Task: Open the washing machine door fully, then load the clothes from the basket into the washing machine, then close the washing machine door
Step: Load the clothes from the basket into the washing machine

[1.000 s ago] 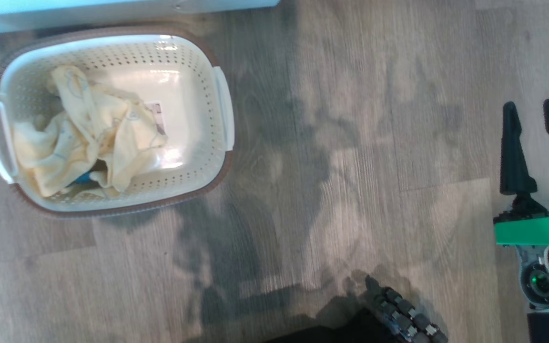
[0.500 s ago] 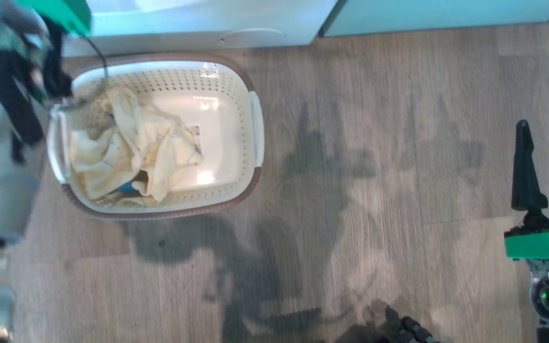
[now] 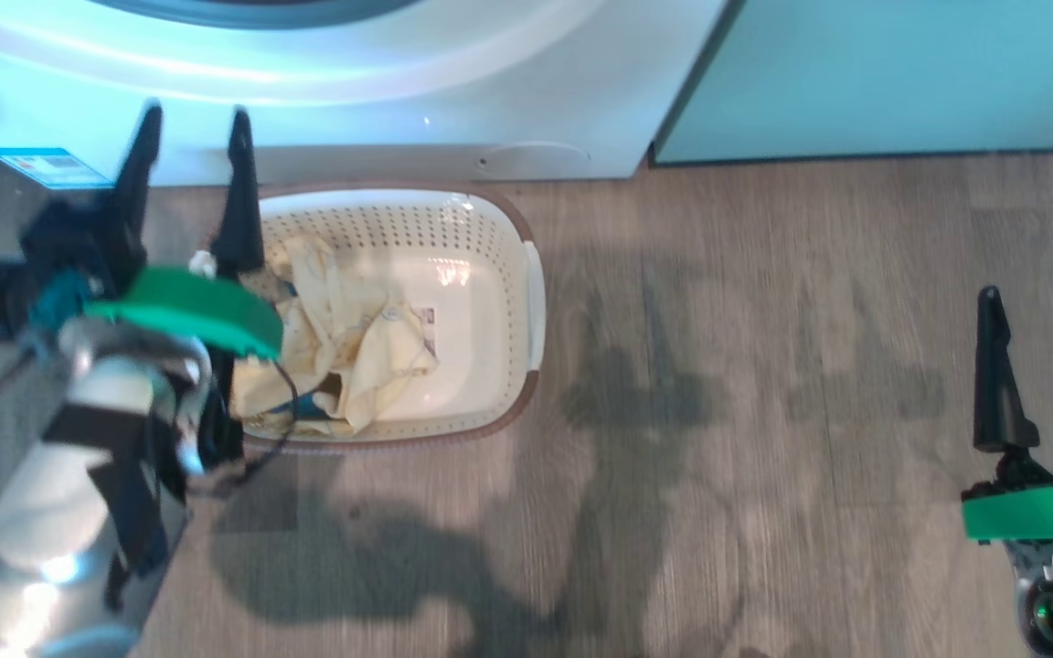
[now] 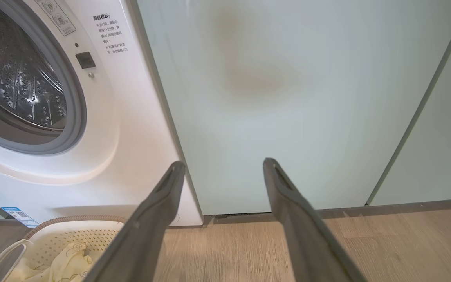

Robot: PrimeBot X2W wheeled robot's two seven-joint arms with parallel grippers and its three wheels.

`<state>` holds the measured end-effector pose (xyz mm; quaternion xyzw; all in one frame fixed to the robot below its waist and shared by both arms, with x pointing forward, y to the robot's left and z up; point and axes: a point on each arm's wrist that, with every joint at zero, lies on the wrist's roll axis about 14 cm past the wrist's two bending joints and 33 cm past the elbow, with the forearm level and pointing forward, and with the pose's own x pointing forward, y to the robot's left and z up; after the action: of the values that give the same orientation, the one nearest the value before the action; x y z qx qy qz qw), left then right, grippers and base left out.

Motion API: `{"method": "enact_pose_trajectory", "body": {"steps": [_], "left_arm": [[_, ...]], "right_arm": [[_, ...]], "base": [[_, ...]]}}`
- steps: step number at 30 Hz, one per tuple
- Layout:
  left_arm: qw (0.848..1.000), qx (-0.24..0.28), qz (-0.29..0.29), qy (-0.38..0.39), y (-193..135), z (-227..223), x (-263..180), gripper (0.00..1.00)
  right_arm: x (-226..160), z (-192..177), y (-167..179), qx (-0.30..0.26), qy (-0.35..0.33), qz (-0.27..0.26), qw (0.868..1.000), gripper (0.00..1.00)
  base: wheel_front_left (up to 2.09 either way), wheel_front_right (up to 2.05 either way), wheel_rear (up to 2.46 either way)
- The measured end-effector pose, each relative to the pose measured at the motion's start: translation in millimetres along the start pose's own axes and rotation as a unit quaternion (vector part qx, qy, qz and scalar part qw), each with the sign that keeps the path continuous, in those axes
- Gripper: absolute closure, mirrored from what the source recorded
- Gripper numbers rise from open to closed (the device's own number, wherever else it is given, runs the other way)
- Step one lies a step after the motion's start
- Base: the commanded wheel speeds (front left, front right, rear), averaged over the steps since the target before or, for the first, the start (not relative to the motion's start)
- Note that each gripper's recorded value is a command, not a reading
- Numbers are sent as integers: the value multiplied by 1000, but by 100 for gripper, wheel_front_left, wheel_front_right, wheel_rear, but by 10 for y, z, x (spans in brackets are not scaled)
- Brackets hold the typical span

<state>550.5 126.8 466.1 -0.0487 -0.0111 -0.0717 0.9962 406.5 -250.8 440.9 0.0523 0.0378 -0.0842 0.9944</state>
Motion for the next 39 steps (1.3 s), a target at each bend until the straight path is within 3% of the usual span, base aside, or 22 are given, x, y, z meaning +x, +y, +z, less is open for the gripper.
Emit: {"method": "enact_pose_trajectory", "body": {"steps": [25,39], "left_arm": [[996,-4,85,13,232,273,-1436,0],[995,6,96,0,276,428,-1806,0]], "right_arm": [[-241,211,530,0,-9,83,997,0],[-575,283,579,0,-5,98,995,0]], "base": [[0,0,0],[0,0,0]]}}
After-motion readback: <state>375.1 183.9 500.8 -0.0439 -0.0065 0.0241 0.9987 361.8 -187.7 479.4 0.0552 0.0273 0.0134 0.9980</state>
